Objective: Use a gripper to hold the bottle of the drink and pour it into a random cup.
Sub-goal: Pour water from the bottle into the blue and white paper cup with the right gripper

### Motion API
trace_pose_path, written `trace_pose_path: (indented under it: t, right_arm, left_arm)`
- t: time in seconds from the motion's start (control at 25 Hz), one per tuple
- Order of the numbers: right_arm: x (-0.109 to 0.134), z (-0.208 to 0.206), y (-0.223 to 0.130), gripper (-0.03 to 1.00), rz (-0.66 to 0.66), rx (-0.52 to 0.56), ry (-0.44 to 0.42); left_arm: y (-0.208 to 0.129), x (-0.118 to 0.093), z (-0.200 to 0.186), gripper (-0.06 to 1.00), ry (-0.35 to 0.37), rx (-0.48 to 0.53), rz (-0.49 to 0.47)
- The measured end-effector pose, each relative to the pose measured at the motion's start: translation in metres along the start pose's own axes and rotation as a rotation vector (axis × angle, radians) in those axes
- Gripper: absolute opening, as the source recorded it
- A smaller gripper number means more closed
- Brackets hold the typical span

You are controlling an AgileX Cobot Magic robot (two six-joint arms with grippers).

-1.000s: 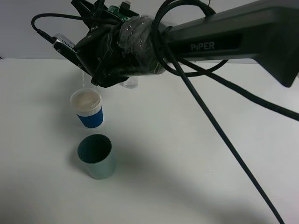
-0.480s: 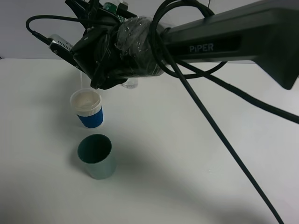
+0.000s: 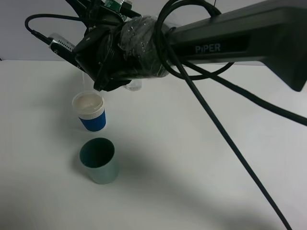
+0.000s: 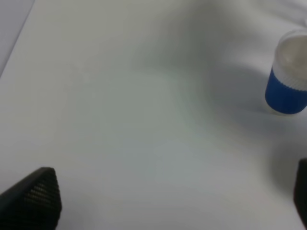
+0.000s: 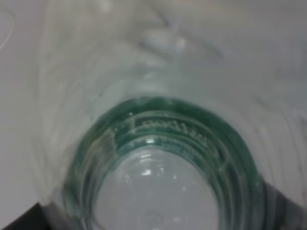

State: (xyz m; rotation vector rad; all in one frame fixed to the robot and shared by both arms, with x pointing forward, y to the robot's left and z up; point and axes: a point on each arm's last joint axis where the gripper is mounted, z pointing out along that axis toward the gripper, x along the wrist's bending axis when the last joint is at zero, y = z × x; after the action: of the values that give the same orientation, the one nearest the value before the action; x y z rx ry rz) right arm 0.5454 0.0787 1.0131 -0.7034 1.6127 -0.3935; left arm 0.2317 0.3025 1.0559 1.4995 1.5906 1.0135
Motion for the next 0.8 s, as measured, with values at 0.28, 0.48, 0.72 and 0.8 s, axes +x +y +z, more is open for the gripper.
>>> trace_pose_path:
  t: [0.28,0.48,0.72,0.8]
  right_arm:
    - [0.002,0.000,0.001,0.57,0.219,-0.005,0.024]
    - [0.005,-0.001,0.002,0.57,0.581,-0.009,0.077]
    - [0.001,-0.007,-0.008,0.57,0.963,0.010,0.136]
    - [-0.001,-0.010,-0.012,0.57,1.043,0.015,0.157]
  left_arm:
    - [0.000,0.000,0.000,0.98,0.000,0.000,0.000]
    - [0.000,0.000,0.000,0.98,0.000,0.000,0.000]
    - [0.000,0.000,0.000,0.98,0.000,0.000,0.000]
    - [0.000,0.000,0.000,0.98,0.000,0.000,0.000]
